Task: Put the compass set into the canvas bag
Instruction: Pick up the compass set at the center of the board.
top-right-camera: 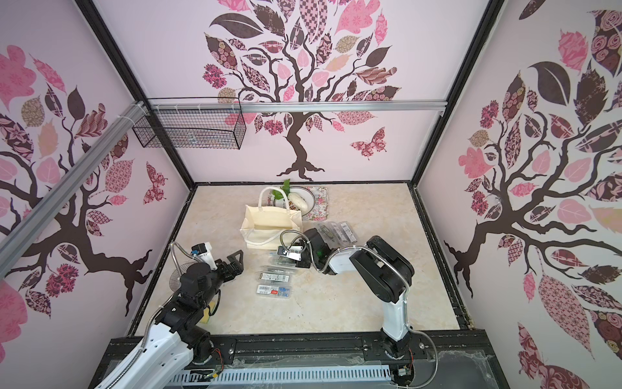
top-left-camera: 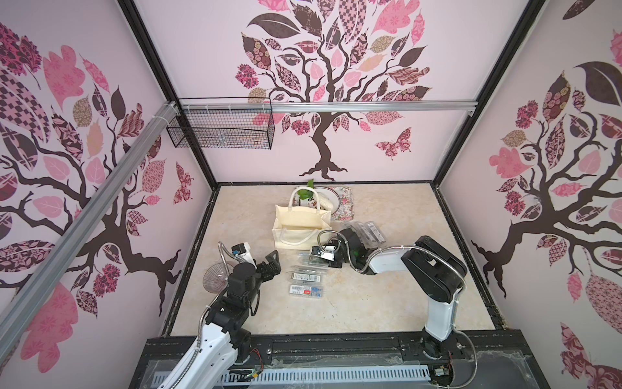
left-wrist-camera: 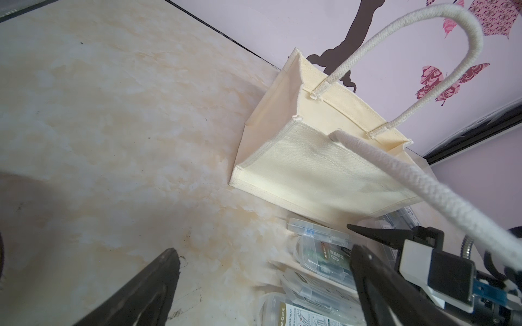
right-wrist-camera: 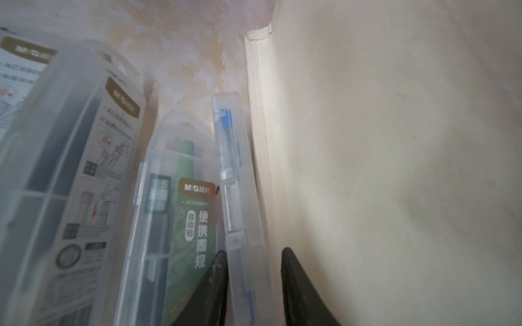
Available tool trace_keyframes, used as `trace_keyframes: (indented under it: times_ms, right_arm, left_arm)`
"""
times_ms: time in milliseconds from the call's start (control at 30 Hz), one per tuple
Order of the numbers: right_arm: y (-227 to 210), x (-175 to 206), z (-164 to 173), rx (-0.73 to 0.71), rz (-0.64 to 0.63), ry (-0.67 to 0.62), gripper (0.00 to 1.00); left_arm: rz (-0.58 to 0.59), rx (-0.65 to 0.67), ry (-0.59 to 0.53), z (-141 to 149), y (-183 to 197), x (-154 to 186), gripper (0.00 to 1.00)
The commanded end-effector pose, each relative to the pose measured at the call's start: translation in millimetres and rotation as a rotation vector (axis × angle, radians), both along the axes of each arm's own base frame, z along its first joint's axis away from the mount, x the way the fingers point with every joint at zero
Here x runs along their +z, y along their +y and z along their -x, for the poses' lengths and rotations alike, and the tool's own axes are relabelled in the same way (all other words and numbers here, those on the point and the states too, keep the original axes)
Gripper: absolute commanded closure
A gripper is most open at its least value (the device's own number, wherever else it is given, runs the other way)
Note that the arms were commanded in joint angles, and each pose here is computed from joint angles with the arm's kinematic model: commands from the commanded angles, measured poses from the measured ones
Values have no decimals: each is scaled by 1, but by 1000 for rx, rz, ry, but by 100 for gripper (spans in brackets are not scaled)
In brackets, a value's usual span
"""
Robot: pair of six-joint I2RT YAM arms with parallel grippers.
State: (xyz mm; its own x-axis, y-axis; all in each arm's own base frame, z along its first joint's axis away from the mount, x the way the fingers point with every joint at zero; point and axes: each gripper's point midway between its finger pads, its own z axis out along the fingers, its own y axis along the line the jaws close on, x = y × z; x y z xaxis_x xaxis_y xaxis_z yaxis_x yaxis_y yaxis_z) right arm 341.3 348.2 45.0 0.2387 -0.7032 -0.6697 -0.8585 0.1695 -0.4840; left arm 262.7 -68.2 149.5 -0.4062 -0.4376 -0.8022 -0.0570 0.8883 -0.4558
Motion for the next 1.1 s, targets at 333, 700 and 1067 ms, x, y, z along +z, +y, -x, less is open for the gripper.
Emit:
trace_keyframes:
  times_ms: [333,700,1067]
  right_arm:
    - [2,12,7,21,-37,9,91]
    - [-28,64,38,-33,-143,-6,93]
    - [-73,119,52,-150,-157,-80,93]
  left_arm:
    - [-24,19,-3,-1,4,-3,3]
    - [-35,41,-34,-5,8,10,3]
    - [-36,37,-30,-8,5,11,3]
